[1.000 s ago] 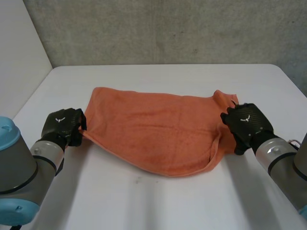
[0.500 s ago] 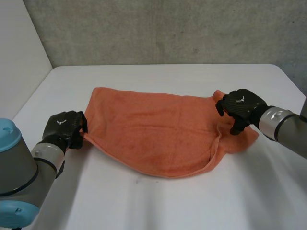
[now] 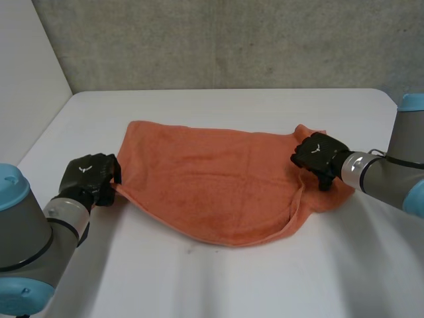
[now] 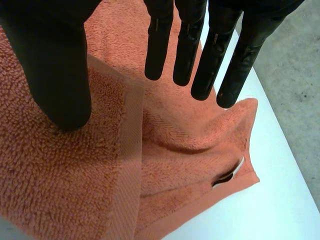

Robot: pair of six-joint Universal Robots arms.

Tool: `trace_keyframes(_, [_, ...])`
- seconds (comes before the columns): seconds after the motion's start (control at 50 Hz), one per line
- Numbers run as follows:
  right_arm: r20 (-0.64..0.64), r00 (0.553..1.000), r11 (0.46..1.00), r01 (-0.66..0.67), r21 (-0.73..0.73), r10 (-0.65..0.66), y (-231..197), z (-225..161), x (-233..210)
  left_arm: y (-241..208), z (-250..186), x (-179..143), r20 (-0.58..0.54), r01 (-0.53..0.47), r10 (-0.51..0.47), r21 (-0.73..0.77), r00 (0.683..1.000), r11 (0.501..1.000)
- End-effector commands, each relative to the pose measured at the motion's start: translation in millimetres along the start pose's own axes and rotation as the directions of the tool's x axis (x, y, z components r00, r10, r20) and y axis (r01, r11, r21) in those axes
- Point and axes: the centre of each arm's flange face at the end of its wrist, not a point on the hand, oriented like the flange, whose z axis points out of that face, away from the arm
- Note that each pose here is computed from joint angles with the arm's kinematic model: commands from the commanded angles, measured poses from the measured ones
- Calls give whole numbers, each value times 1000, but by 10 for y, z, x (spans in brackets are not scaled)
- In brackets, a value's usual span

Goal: Fold the laundry

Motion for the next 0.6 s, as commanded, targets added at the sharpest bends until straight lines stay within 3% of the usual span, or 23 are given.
trace_keyframes(0.02, [37, 999, 999, 40, -11, -40, 10, 40, -82, 6, -9, 8, -2, -1, 1, -2, 1000, 1000])
trace_keyframes(0.18, [103, 987, 992, 122, -14, -120, -63, 77, -237, 15, -8, 5, -3, -2, 2, -5, 1000, 1000])
trace_keyframes(0.42, [86, 987, 990, 137, -41, -133, -53, 105, -207, 17, -17, 14, -4, -2, 2, -6, 1000, 1000])
trace_keyframes(0.54, [-31, 989, 988, 143, -51, -145, -171, 58, 7, 20, -26, 29, -11, -3, 3, -9, 1000, 1000])
trace_keyframes(0.6, [-95, 993, 997, 66, -42, -70, -243, -39, 138, 17, -25, 29, -11, -3, 3, -9, 1000, 1000])
